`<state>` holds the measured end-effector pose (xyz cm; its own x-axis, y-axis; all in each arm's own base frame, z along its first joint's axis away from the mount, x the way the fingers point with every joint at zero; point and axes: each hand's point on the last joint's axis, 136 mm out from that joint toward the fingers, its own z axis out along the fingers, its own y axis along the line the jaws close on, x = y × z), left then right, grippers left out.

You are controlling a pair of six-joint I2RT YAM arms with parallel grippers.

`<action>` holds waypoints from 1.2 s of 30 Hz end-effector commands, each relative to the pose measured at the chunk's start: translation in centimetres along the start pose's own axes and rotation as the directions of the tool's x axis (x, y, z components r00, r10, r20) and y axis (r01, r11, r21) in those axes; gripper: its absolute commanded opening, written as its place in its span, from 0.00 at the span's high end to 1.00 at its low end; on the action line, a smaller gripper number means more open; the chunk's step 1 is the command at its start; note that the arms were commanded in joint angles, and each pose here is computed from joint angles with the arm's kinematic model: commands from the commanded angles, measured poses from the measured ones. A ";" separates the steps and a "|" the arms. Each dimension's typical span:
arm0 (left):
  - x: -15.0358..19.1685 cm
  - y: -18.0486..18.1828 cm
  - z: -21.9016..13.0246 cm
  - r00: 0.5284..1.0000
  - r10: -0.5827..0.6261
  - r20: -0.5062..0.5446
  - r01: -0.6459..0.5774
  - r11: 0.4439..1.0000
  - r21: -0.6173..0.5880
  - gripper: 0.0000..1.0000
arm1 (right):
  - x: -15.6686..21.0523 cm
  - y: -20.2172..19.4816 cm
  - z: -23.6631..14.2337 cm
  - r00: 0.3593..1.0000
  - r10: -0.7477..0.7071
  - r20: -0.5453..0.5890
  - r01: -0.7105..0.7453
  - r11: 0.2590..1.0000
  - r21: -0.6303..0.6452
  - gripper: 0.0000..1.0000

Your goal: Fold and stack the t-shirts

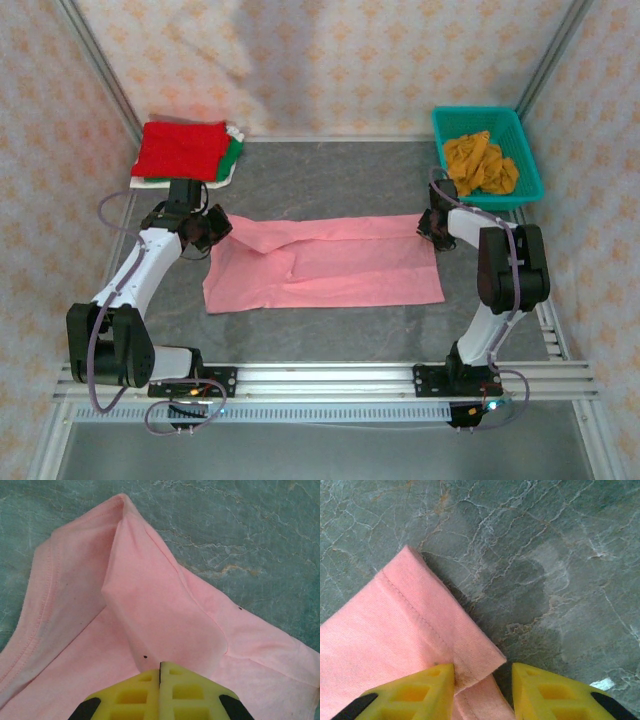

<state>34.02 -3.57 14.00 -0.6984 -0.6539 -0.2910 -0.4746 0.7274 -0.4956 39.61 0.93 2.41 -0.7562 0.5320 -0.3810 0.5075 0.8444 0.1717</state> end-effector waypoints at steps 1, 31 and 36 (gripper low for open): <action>-0.1 0.6 0.1 1.000 0.001 0.004 -0.001 1.000 -0.023 1.00 | -0.9 0.4 0.2 0.999 -0.001 0.045 0.002 1.000 -0.018 0.67; 0.4 1.0 0.5 1.000 0.000 0.001 0.000 1.000 -0.014 1.00 | -2.9 0.1 -1.3 0.996 -0.018 0.090 0.013 0.999 0.046 0.95; 0.3 1.0 0.5 1.000 0.000 0.005 0.000 1.000 -0.014 1.00 | -3.1 0.3 -1.5 0.996 -0.021 0.089 0.017 0.999 0.046 1.00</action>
<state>33.36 -3.58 12.76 -0.7062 -0.6538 -0.2717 -0.4877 0.7274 -0.4828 40.10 0.48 3.16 -0.7551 0.5193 -0.4002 0.5087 0.8491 0.1421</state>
